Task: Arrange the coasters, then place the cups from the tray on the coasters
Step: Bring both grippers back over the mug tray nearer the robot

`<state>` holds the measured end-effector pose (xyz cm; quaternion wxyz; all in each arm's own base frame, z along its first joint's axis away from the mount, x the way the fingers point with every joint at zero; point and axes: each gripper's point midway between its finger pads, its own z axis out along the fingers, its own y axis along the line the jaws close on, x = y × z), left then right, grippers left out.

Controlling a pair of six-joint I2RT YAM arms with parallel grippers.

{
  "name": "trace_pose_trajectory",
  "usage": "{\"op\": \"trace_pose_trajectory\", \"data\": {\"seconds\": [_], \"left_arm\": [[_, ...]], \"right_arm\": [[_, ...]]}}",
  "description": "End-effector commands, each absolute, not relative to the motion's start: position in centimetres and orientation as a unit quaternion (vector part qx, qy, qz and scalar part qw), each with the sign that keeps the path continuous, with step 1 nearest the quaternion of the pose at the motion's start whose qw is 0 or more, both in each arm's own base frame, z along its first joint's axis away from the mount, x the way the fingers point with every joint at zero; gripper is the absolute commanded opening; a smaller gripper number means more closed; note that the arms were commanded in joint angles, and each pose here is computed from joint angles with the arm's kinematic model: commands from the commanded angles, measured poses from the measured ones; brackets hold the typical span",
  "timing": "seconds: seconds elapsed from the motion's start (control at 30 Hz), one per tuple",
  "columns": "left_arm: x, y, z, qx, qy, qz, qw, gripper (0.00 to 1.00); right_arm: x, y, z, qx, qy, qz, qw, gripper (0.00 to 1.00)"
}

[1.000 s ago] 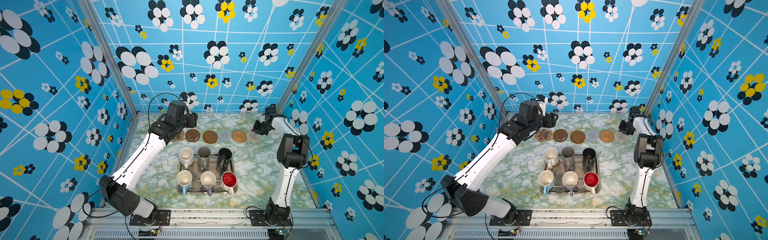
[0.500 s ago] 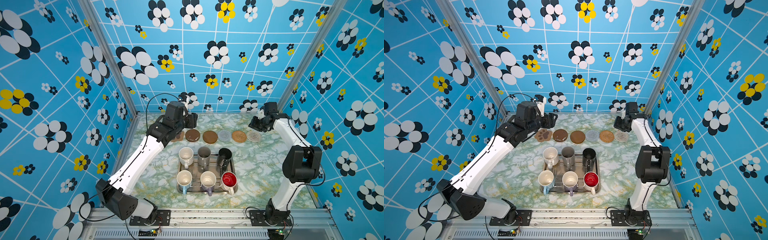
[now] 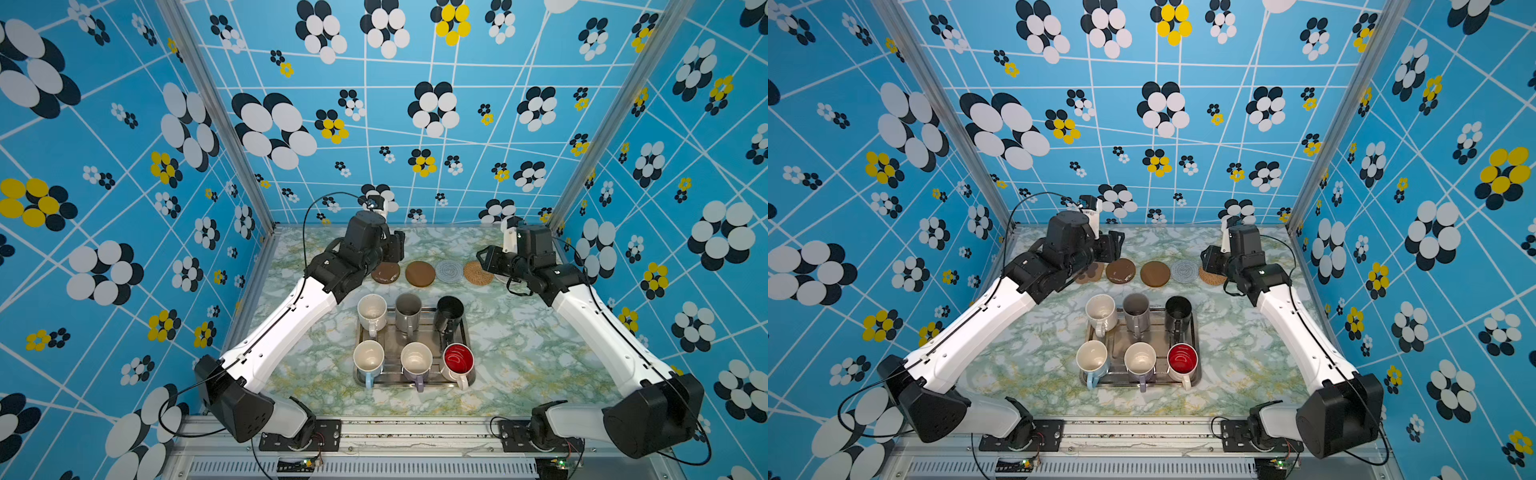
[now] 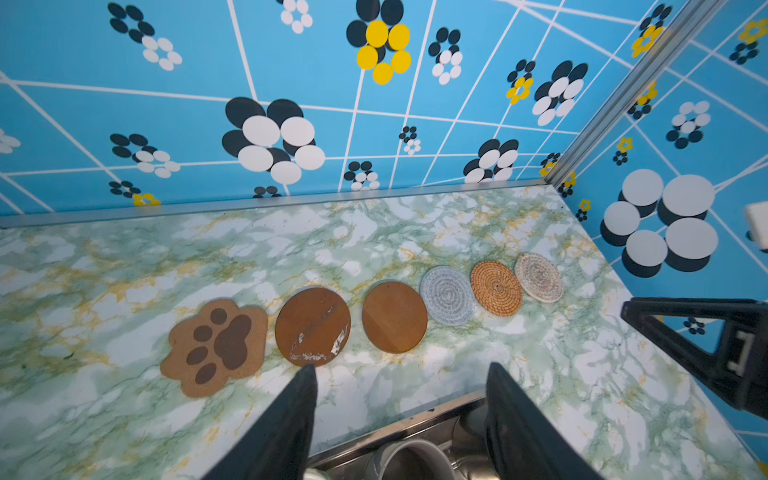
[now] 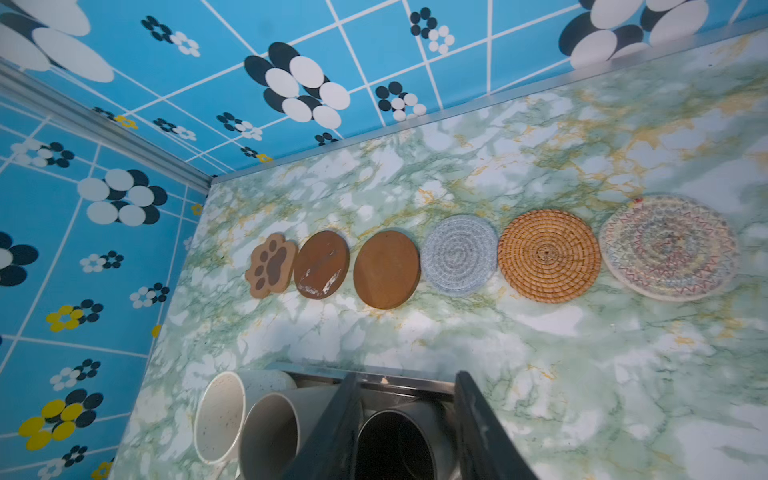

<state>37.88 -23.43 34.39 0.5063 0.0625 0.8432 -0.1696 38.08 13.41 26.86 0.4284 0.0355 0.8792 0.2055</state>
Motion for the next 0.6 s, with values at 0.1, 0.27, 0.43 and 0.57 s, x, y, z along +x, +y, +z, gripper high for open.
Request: {"op": "trace_pose_trajectory", "data": {"seconds": [0.1,0.27,0.43,0.57], "left_arm": [[35.4,-22.5,32.4,0.046,0.840,-0.126,0.525,0.66],[33.5,-21.8,30.9,0.042,0.832,-0.125,0.539,0.65],[32.8,-20.2,29.7,0.032,0.830,-0.105,0.546,0.66],[32.8,-19.7,29.6,0.028,0.828,-0.095,0.551,0.66]], "right_arm": [[34.5,16.8,27.8,-0.023,0.855,0.196,0.480,0.45],[31.4,17.6,26.1,-0.064,0.866,0.169,0.467,0.46],[28.7,16.5,23.3,-0.086,0.901,0.134,0.404,0.45],[26.9,17.0,20.9,-0.099,0.915,0.143,0.364,0.46]]}}
